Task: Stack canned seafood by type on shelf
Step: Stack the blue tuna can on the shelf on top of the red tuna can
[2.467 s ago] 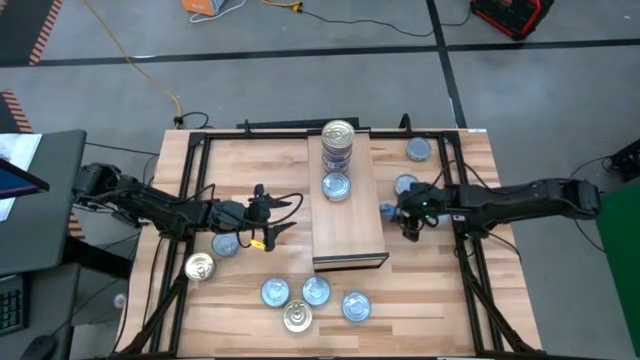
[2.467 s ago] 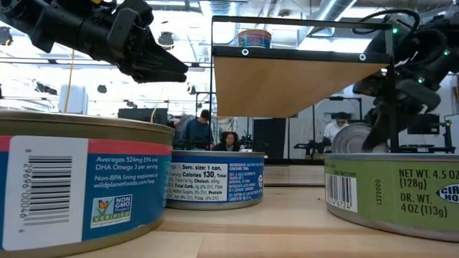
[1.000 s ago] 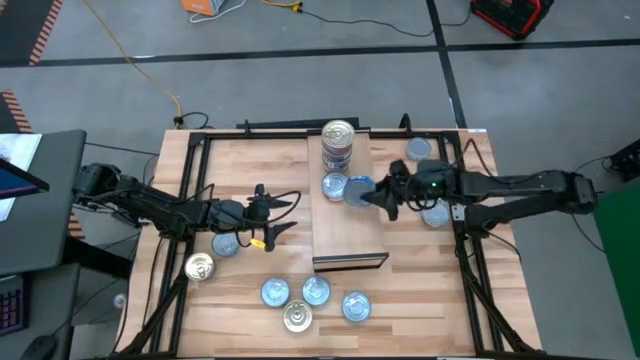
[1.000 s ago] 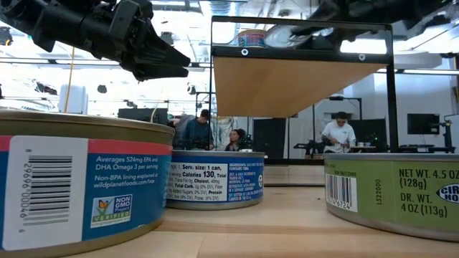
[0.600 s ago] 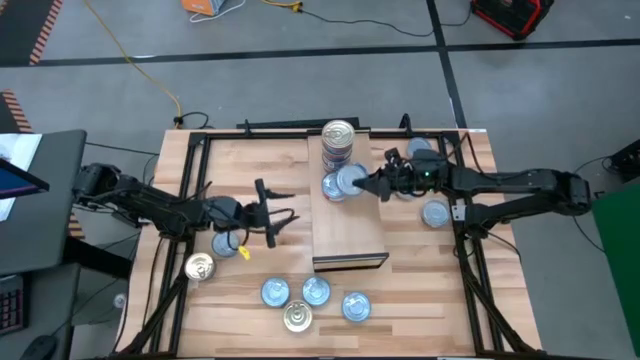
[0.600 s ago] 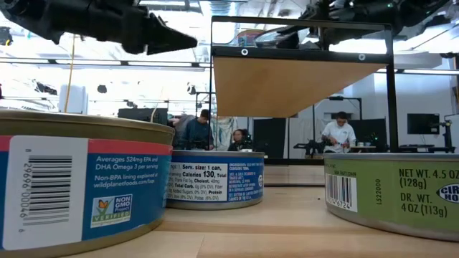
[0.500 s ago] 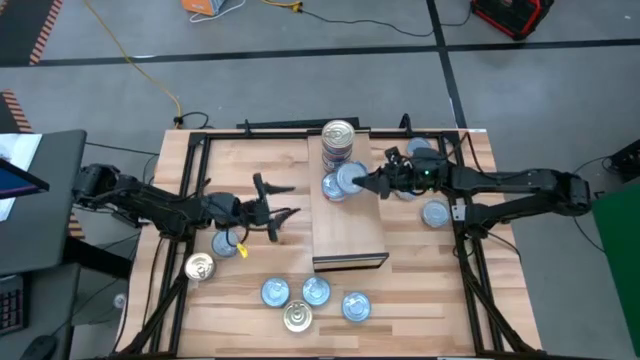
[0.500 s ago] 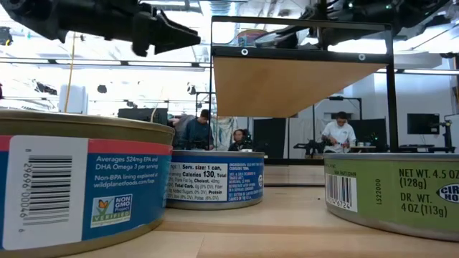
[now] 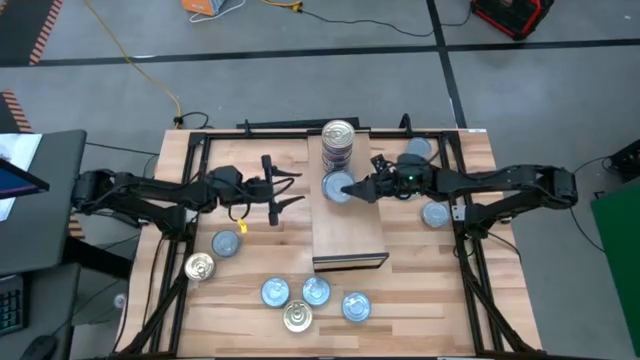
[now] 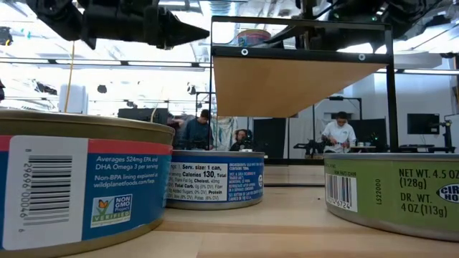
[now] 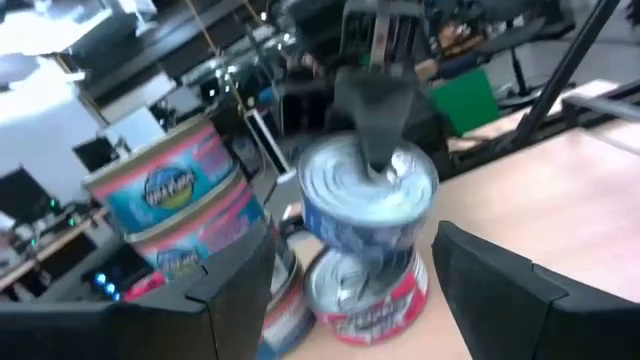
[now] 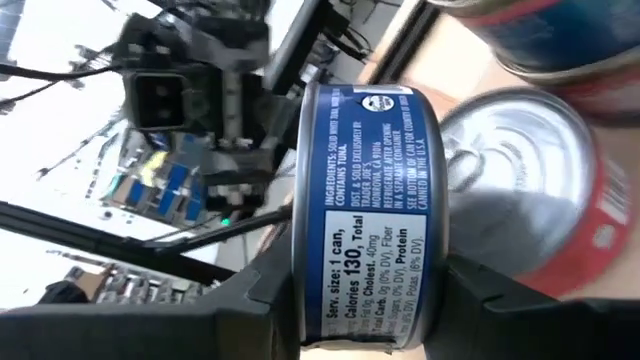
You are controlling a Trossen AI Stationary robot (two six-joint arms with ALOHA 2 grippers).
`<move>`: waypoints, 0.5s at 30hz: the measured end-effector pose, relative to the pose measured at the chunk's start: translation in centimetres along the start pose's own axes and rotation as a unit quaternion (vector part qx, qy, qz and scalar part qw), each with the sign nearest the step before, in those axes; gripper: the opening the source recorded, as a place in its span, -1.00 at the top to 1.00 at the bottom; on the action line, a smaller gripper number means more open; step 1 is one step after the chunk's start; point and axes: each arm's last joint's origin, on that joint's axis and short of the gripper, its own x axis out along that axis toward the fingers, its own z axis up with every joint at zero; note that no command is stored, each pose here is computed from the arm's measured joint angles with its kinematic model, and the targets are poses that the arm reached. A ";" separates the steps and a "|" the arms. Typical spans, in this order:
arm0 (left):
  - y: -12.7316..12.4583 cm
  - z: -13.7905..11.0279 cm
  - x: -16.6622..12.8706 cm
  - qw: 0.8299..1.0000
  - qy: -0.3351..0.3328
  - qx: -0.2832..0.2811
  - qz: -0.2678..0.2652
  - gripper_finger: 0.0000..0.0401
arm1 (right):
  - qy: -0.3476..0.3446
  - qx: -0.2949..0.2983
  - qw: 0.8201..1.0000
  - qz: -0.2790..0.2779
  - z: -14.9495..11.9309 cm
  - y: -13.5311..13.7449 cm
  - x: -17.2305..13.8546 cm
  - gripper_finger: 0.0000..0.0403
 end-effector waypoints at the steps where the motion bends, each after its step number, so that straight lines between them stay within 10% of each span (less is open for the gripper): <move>1: 0.0 0.0 0.0 1.000 0.003 -0.001 0.000 -0.29 | -0.001 -0.001 1.000 0.003 0.0 0.1 0.0 0.12; 15: -0.2 -0.1 0.0 1.000 -0.001 -0.017 -0.018 -0.29 | -0.014 0.022 1.000 -0.012 0.8 -0.6 -0.2 -0.31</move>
